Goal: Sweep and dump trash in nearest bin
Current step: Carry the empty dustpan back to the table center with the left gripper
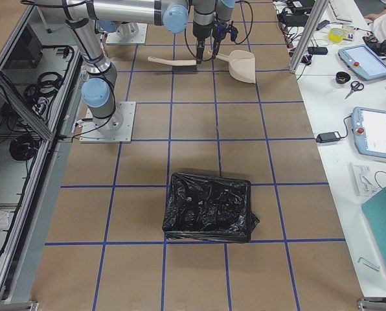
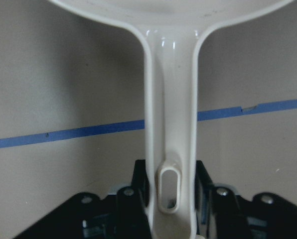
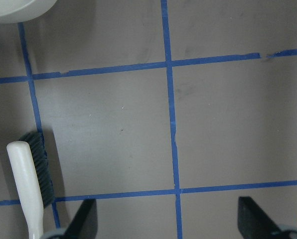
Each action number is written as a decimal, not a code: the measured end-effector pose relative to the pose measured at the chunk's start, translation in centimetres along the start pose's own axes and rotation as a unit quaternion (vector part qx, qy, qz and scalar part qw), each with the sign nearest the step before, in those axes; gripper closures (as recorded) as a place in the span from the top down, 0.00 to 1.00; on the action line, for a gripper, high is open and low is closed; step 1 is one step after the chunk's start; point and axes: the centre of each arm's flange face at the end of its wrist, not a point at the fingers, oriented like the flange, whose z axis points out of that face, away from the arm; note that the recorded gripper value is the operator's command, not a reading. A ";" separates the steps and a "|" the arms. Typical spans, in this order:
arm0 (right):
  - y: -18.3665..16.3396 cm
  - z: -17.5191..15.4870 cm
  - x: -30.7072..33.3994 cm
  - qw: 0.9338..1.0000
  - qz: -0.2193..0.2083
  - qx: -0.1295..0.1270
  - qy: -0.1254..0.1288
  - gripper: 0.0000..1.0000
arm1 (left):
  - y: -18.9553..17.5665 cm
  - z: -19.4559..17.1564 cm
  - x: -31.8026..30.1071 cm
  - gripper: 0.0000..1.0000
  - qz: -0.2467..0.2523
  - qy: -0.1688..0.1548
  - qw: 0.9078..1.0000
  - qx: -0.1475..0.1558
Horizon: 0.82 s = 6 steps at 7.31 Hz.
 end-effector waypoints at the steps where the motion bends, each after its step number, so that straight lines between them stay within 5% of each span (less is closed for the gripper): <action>1: 0.0 0.1 0.0 1.000 -0.001 -0.001 -0.001 1.00 | 0.1 0.0 0.2 0.00 -0.003 0.000 1.000 0.000; 5: 0.0 0.0 0.0 1.000 -0.003 -0.002 0.000 1.00 | 0.5 0.2 1.0 0.00 -0.032 0.002 0.999 -0.002; 6: 0.0 -0.1 0.0 1.000 -0.003 -0.002 0.001 1.00 | 0.5 0.2 1.1 0.11 -0.034 0.002 0.999 -0.003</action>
